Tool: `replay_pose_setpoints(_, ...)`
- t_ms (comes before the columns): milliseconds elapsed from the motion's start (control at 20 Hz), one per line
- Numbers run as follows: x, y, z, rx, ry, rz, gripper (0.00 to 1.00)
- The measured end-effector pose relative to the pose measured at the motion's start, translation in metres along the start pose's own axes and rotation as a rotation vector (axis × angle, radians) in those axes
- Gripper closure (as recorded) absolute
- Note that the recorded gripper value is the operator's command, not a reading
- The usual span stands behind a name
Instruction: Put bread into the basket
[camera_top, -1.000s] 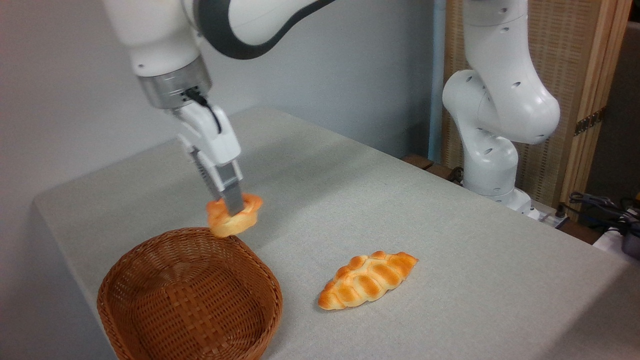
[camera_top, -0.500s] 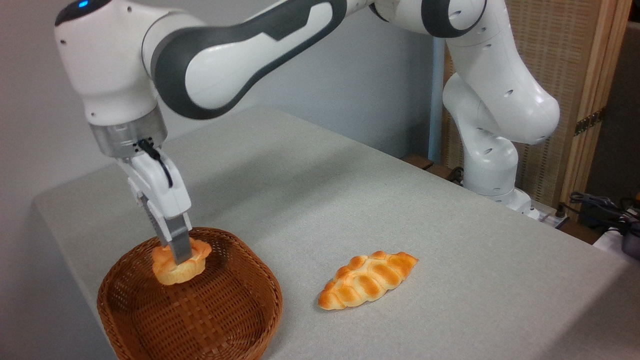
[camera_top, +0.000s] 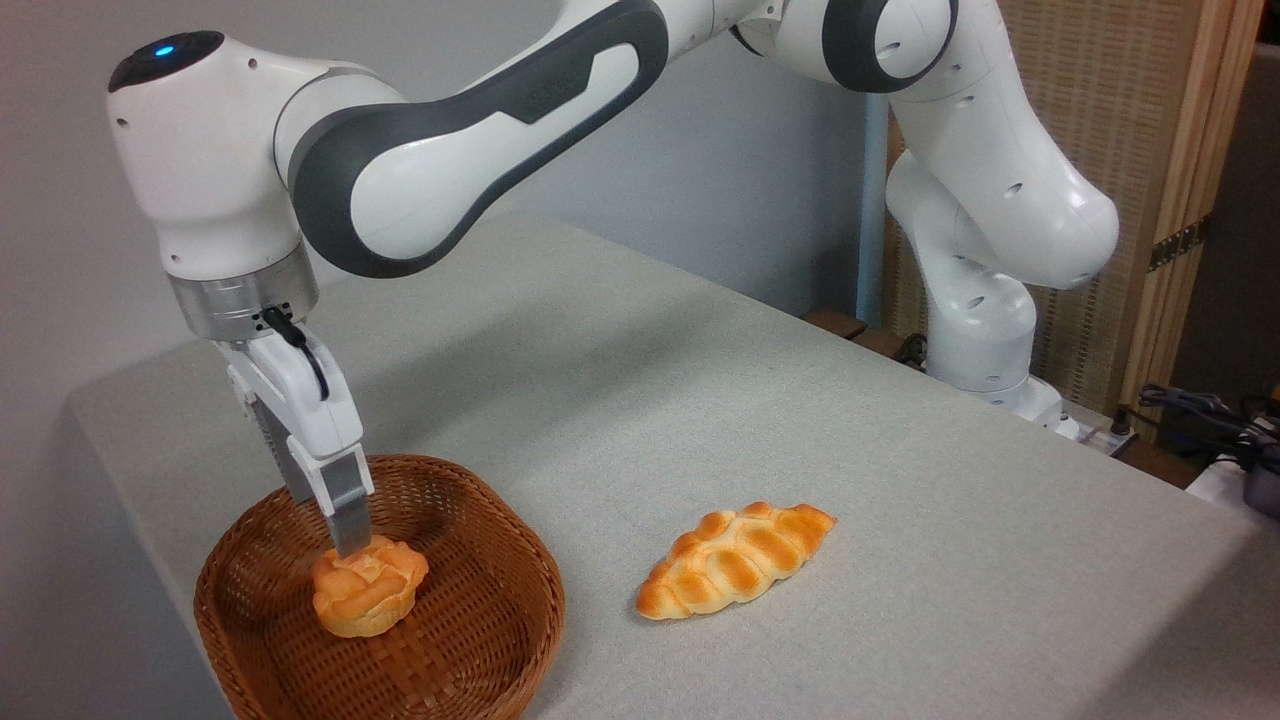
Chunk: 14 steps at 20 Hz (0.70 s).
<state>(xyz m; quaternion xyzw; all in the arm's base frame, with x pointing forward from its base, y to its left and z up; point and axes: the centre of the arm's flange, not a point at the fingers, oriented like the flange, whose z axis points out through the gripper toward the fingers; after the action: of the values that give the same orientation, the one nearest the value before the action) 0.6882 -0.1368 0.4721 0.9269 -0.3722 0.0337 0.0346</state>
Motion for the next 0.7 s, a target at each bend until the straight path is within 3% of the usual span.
replay_pose_setpoints(200, -0.008, -0.001, -0.044, 0.026, 0.032, -0.016, 0.00)
replay_pose_setpoints(450, -0.071, 0.016, -0.139, 0.049, 0.043, -0.052, 0.00)
replay_pose_setpoints(700, -0.124, 0.036, -0.158, 0.044, 0.016, -0.058, 0.00)
